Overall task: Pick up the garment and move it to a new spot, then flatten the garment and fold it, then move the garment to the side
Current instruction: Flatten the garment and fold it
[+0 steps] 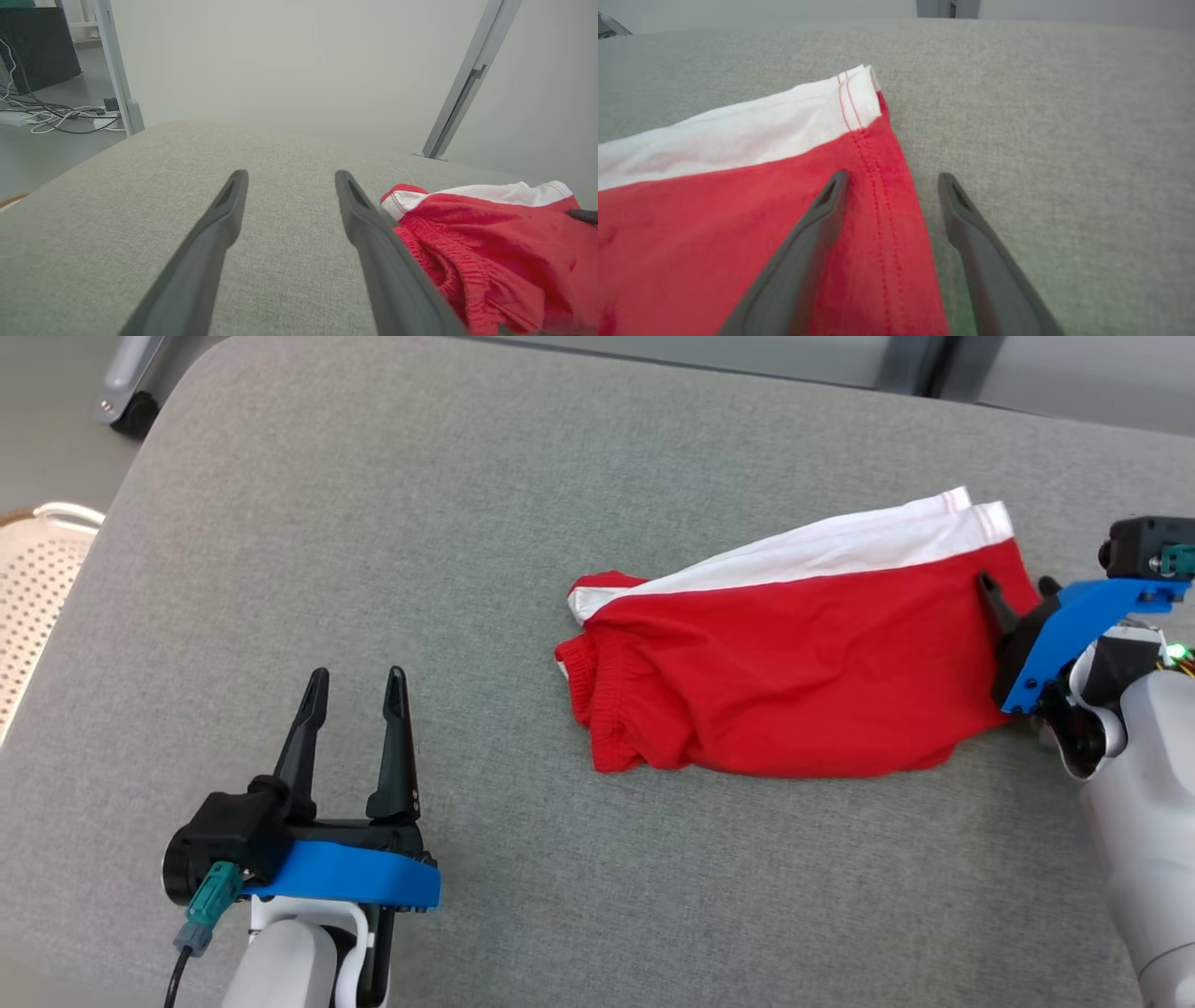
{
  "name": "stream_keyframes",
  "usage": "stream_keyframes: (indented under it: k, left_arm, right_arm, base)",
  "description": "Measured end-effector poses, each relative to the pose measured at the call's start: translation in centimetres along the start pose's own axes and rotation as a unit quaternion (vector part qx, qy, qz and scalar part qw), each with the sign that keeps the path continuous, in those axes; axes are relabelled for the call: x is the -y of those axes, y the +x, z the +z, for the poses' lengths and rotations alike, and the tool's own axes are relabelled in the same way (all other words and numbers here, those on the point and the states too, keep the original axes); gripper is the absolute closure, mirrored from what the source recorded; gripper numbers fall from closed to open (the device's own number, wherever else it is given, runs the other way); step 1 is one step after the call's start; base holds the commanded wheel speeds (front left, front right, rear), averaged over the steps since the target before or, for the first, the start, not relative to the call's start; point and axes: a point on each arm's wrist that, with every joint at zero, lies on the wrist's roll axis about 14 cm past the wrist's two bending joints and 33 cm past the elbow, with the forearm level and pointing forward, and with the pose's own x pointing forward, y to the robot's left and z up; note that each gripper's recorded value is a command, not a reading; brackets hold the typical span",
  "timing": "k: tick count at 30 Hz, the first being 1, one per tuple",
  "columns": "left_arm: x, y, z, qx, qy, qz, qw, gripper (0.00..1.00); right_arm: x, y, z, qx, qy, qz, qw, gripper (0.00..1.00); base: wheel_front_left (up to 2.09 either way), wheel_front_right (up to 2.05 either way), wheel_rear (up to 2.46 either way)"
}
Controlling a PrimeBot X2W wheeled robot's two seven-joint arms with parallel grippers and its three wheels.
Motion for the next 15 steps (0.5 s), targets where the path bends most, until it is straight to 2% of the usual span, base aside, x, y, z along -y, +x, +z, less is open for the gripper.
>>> stream_keyframes:
  k: [7,8,9,10,15]
  left_arm:
    - [-0.9,-0.4,-0.1,-0.002,0.006,0.013,1.000,0.00]
    - [-1.0,-0.4,-0.2,-0.003,0.005,0.014,1.000,0.00]
    - [-1.0,-0.4,-0.3,-0.004,0.004,0.013,1.000,0.00]
    - [-1.0,-0.4,-0.3,-0.005,0.004,0.013,1.000,0.00]
    - [-0.9,-0.5,-0.4,-0.005,0.004,0.011,1.000,0.00]
  right_arm:
    - [-1.9,1.3,-1.6,-0.026,-0.021,0.009,0.999,0.00]
    - [-2.1,1.4,-1.7,-0.028,-0.024,0.010,0.999,0.09]
    - [-2.2,1.5,-1.7,-0.029,-0.027,0.010,0.999,0.72]
    - [-2.3,1.5,-1.6,-0.029,-0.031,0.011,0.999,1.00]
    - [-2.7,1.4,-1.4,-0.019,-0.035,0.014,0.999,1.00]
  base:
    - [0.00,0.00,0.00]
    - [0.00,0.00,0.00]
    - [0.00,0.00,0.00]
    - [0.00,0.00,0.00]
    - [0.00,0.00,0.00]
